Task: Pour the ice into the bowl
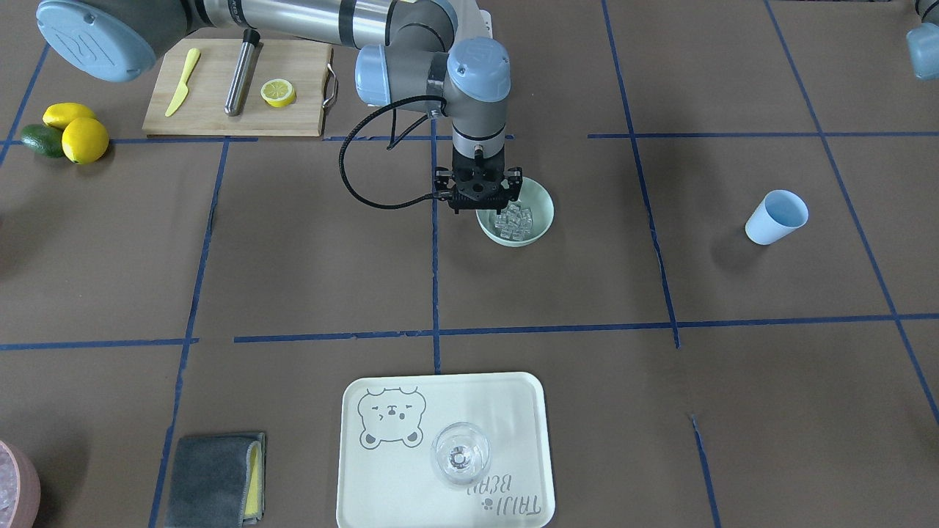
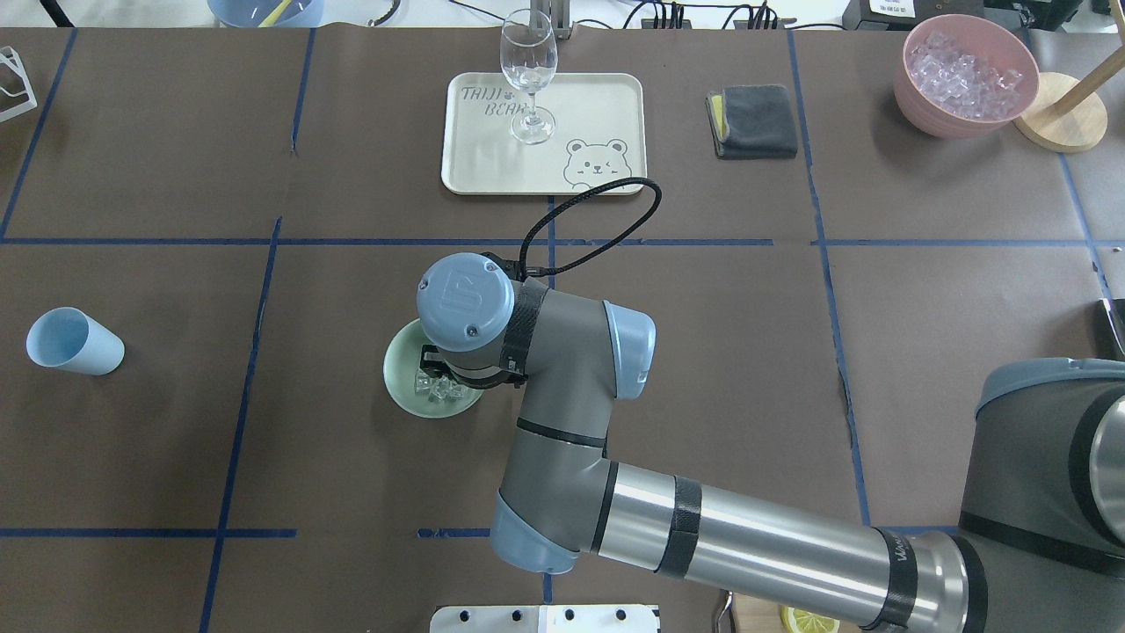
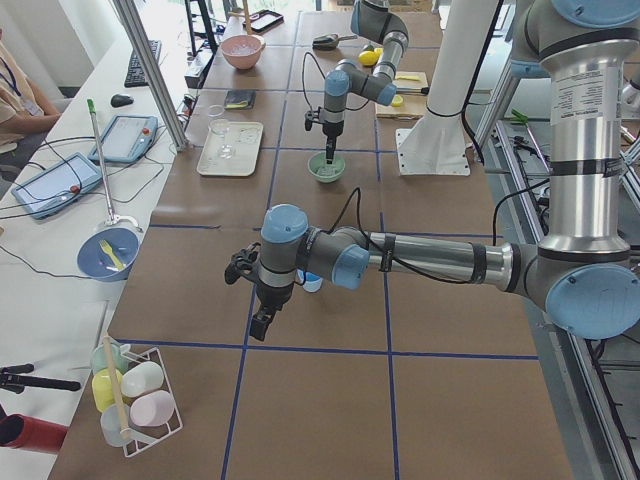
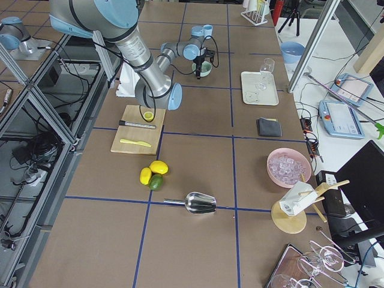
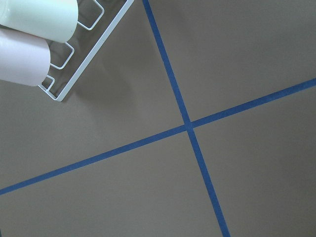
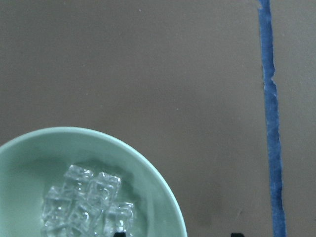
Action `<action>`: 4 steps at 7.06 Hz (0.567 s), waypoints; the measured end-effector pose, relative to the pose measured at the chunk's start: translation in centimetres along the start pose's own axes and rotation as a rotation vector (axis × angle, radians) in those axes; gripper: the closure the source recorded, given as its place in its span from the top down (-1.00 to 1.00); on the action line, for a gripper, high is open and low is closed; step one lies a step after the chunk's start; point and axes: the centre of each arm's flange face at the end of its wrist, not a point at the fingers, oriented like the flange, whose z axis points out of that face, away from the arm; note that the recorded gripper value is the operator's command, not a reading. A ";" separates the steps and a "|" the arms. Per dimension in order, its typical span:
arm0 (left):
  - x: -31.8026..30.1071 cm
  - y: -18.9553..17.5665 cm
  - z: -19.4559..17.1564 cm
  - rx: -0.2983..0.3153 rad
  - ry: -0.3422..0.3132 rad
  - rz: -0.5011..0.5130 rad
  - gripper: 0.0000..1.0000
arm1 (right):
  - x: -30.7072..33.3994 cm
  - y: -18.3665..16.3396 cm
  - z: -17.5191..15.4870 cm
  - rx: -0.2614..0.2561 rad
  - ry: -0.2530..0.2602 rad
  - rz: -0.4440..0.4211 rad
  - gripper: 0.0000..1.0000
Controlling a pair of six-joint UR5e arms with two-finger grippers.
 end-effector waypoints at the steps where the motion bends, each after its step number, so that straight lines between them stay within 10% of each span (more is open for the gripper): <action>1: 0.0 0.0 0.0 0.000 0.000 0.000 1.00 | 0.0 0.0 0.2 0.000 0.003 0.002 0.18; 4: -0.1 0.3 0.0 0.008 -0.001 0.006 1.00 | -0.2 -0.1 0.5 -0.002 0.006 0.006 -1.00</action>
